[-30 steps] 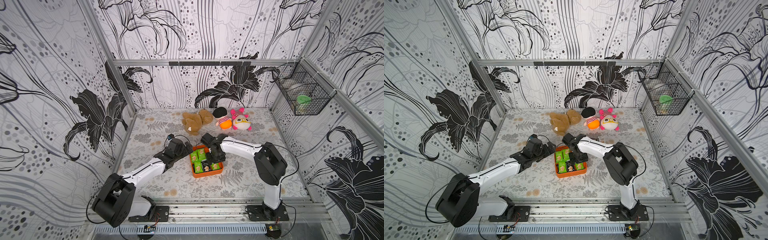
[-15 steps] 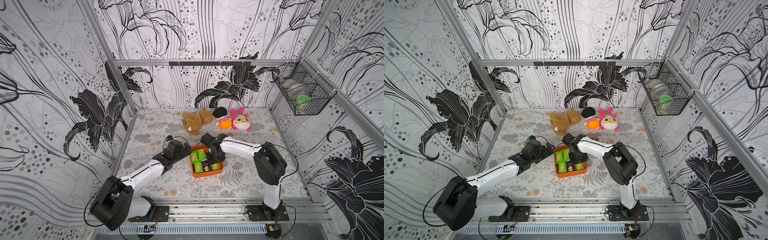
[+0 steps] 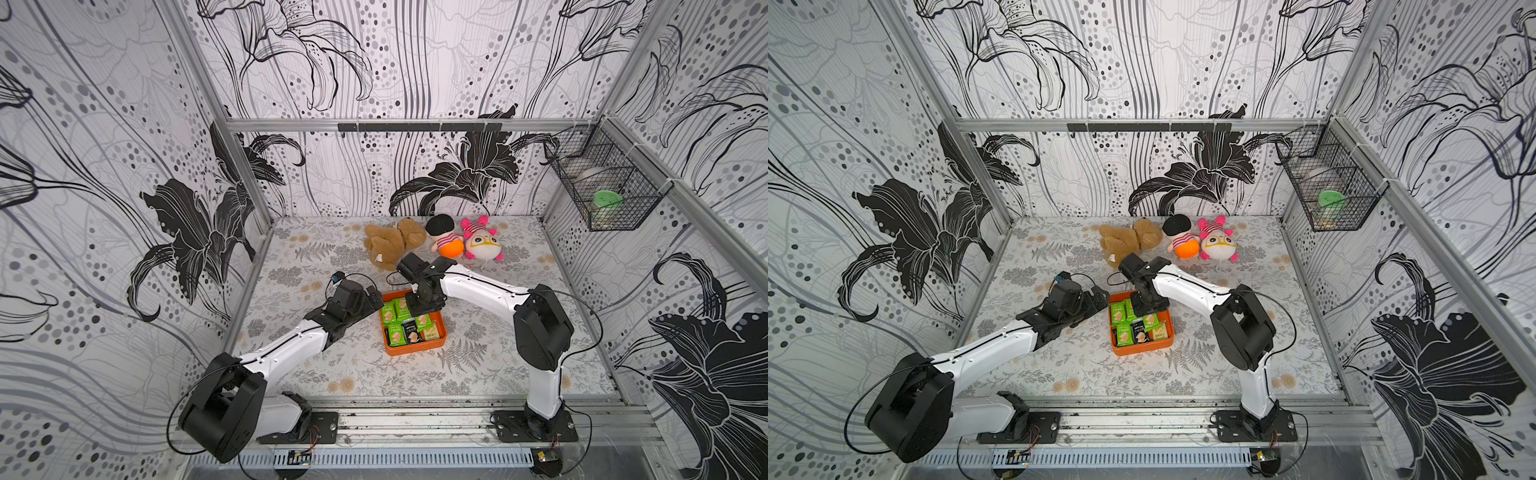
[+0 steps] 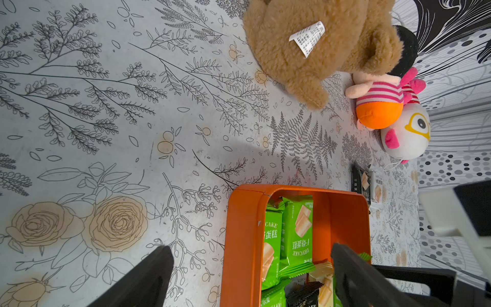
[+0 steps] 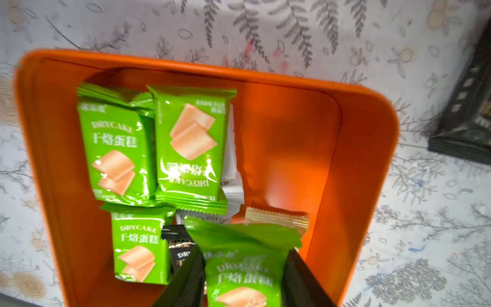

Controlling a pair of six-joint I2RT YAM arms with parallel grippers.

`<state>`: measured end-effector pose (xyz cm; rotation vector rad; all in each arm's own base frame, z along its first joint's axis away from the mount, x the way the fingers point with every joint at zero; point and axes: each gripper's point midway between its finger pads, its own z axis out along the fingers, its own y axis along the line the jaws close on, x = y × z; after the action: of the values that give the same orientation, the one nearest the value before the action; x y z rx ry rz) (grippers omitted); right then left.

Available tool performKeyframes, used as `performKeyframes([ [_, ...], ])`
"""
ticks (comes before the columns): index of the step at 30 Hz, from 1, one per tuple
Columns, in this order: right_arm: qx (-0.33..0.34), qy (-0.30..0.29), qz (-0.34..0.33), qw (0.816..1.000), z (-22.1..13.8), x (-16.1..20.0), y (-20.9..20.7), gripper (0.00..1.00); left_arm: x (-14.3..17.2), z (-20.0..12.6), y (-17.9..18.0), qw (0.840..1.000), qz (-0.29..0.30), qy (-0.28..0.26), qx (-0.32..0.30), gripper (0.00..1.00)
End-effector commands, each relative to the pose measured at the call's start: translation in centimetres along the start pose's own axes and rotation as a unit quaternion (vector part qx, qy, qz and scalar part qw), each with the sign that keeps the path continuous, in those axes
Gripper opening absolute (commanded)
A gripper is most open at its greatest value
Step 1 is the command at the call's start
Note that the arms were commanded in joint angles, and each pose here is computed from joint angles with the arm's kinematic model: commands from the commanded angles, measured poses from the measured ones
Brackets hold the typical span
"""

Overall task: Take the cookies out of the storage box
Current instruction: Pick up the cookie from the storage box, then place the cookie at the center of the board.

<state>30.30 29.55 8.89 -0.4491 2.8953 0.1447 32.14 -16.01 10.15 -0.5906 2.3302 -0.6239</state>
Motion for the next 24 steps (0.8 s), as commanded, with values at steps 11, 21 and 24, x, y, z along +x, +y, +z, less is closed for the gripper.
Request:
performKeyframes([
  [11,0.012,-0.031,-0.022,0.999,-2.3,-4.8,0.1,0.46,-1.2,-0.6,-1.1,1.000,0.014,-0.016,0.005,0.97],
  [21,-0.003,-0.070,0.040,0.997,-4.3,-9.1,-5.6,0.46,-1.4,-0.2,-1.9,1.000,0.017,-0.008,0.006,0.97],
  [24,0.005,-0.075,0.064,0.995,-4.4,-9.5,-8.9,0.46,-1.3,0.1,-2.3,1.000,0.016,-0.002,0.010,0.97],
])
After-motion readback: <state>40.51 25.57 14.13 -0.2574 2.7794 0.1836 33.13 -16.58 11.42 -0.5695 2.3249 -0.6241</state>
